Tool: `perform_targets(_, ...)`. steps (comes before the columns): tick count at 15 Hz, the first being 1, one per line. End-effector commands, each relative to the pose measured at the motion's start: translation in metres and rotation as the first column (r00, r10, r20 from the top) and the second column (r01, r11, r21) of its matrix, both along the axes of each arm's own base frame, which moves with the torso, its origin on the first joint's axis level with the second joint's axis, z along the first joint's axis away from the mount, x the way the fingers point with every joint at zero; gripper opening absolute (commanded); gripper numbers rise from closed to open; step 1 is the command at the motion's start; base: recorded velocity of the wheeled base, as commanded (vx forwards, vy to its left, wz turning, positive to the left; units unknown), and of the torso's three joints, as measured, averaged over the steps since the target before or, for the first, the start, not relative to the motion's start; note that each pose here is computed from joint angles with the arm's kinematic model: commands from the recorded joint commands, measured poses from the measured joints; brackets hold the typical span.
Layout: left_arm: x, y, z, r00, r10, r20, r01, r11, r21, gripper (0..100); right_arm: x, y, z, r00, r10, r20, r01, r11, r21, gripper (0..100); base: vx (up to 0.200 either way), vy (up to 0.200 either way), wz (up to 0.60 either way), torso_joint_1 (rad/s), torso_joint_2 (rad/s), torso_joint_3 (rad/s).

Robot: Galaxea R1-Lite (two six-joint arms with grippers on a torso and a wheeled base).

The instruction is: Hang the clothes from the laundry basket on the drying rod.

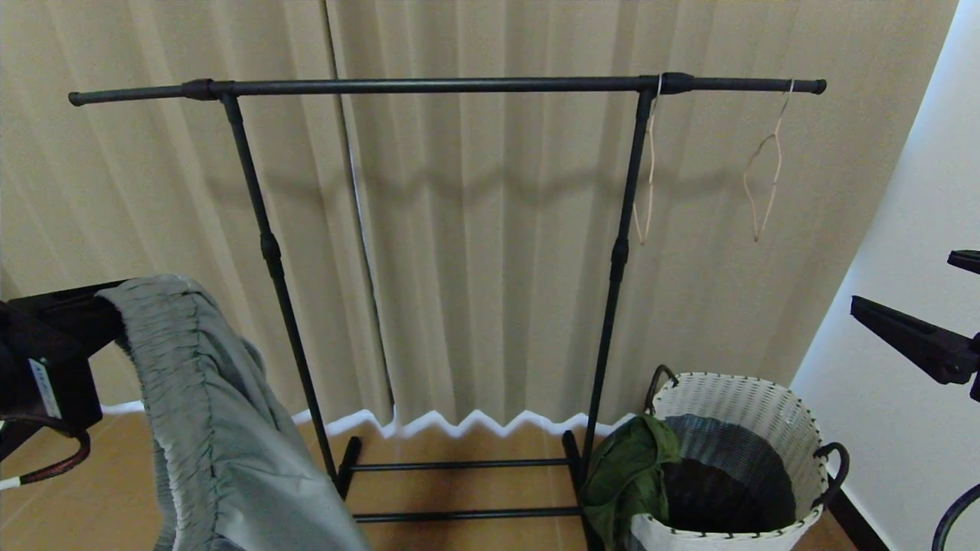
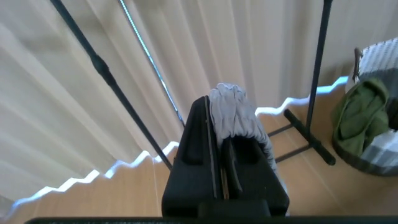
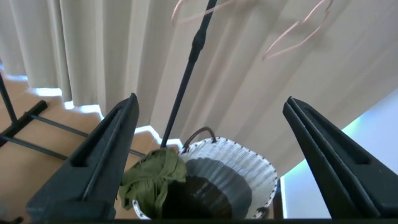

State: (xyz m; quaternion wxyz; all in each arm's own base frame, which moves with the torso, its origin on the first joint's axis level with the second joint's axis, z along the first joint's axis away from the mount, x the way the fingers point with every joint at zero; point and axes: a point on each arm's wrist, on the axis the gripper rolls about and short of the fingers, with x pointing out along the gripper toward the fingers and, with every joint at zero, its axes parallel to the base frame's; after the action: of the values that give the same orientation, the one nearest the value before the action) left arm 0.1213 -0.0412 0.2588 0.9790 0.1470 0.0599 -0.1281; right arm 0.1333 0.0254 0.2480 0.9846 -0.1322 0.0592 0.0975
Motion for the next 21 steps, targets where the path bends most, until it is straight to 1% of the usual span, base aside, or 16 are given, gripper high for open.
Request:
perform_targets(1,-0.001,0.000,0.000,1.000,-0.003,0.001,0.003,1.000,-0.001,0,0.001,0.000,-0.001,1.000,0.000,-0.003,0.000,1.000,-0.001,100,0.000,0.000,0.00,0.168,-0.47,-0.310)
perform_targets(2,-0.002,0.000,0.000,1.000,-0.009,0.002,0.009,1.000,-0.002,0,0.001,0.000,-0.001,1.000,0.000,-0.003,0.000,1.000,-0.001,100,0.000,0.000,0.00,0.178,-0.47,-0.300)
perform_targets(4,-0.005,0.000,0.001,0.997,-0.072,0.009,0.072,0.997,-0.016,0,0.001,0.000,-0.001,1.000,0.000,-0.006,0.000,1.000,-0.002,100,0.000,0.000,0.00,0.183,-0.47,-0.300)
perform_targets(5,-0.005,0.000,0.001,0.997,-0.080,0.009,0.080,0.997,-0.018,0,0.001,0.000,-0.002,1.000,0.000,-0.009,0.000,1.000,-0.002,100,0.000,0.000,0.00,0.198,-0.47,-0.300)
perform_targets(11,-0.004,0.000,-0.002,0.996,-0.088,0.008,0.088,0.996,-0.014,0,0.002,0.001,-0.004,1.000,0.004,-0.018,-0.004,1.000,-0.005,100,0.000,0.000,0.00,0.209,-0.50,-0.294)
perform_targets(12,-0.005,0.000,-0.003,0.996,-0.087,0.010,0.087,0.996,-0.008,0,0.002,0.001,-0.003,1.000,0.006,-0.014,-0.006,1.000,-0.002,100,0.000,0.000,0.00,0.212,-0.51,-0.286)
perform_targets(13,-0.006,0.000,-0.006,0.996,-0.088,0.006,0.088,0.996,0.009,0,0.002,0.000,-0.003,1.000,0.007,-0.012,-0.007,1.000,-0.003,100,0.000,0.000,0.00,0.232,-0.52,-0.305)
perform_targets(15,-0.007,0.001,-0.005,0.996,-0.088,0.011,0.088,0.996,0.016,0,0.003,0.000,-0.001,1.000,0.001,-0.009,-0.001,1.000,-0.003,100,0.000,0.000,0.00,0.242,-0.54,-0.298)
perform_targets(18,-0.007,0.001,-0.005,0.996,-0.086,0.015,0.086,0.996,0.013,0,0.009,-0.001,-0.007,0.999,-0.015,-0.042,0.015,1.000,-0.006,100,0.000,0.000,0.00,0.217,-0.49,-0.269)
perform_targets(21,-0.010,0.003,-0.006,0.996,-0.083,0.020,0.083,0.996,0.014,0,0.014,0.000,-0.011,0.997,-0.016,-0.073,0.015,1.000,-0.010,100,0.000,0.000,0.00,0.059,-0.11,-0.064)
